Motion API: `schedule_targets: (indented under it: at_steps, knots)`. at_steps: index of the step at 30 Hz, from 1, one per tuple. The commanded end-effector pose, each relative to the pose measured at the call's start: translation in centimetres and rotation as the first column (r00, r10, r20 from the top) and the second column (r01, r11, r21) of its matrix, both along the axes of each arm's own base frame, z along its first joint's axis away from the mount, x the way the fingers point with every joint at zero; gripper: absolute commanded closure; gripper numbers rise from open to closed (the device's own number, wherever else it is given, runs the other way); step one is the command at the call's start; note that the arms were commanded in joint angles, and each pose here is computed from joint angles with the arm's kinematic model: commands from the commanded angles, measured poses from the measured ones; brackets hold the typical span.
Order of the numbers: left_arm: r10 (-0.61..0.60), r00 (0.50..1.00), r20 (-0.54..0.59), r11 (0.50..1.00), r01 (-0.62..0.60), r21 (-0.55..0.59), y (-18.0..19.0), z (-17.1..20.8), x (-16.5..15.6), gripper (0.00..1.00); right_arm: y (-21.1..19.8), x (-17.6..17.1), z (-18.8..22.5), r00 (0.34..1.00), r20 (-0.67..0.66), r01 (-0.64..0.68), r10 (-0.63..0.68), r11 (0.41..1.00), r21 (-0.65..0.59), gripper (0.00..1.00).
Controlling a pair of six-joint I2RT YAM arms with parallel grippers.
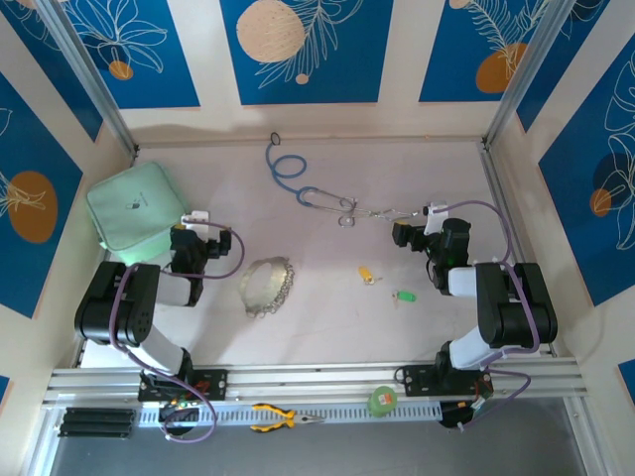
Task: Put the keys on the keyring
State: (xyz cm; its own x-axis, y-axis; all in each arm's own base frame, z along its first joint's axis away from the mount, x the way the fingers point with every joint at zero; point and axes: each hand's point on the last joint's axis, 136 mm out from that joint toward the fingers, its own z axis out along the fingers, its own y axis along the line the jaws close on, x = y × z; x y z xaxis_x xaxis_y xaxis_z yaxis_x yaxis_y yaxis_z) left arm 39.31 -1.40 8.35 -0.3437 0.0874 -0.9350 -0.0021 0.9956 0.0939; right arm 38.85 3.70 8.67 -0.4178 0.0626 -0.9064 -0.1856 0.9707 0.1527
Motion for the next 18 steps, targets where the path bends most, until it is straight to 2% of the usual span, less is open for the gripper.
schedule_targets:
  at_steps: [1,3,5,8,10,15,18]
  knots:
    - [0.023,0.998,0.059,1.0,-0.022,-0.016,0.6,2.2,-0.4,0.0,0.6,0.3,3.0,1.0,0.03,-0.003,0.004,0.999,-0.044,0.06]
    - [0.064,0.997,0.049,0.998,-0.063,-0.016,1.3,3.5,-0.7,0.0,0.5,0.1,5.3,0.999,0.027,0.039,-0.038,0.998,-0.058,0.05]
    - [0.13,0.991,0.039,0.992,-0.129,-0.011,2.4,5.7,-0.6,0.0,-0.3,0.0,7.5,0.989,-0.011,0.149,-0.148,0.988,0.05,0.05]
    - [0.135,0.983,0.12,0.991,-0.133,-0.027,2.4,9.7,-0.2,0.03,1.6,-0.6,9.2,0.988,-0.096,0.138,-0.122,0.973,0.187,0.08]
    - [0.1,0.986,0.132,0.994,-0.092,-0.064,1.5,11.6,0.1,0.04,3.3,-1.1,9.7,0.987,-0.134,0.113,-0.084,0.969,0.22,0.12]
    - [-0.012,0.999,0.035,0.976,0.019,-0.217,-2.3,12.7,-0.3,0.08,8.5,-3.9,9.4,0.97,-0.24,0.002,0.045,0.981,0.194,0.17]
    - [-0.046,0.993,-0.112,0.966,0.016,-0.259,-5.1,10.9,-1.4,0.09,10.9,-6.0,7.6,0.922,-0.378,0.003,0.083,0.975,0.223,0.19]
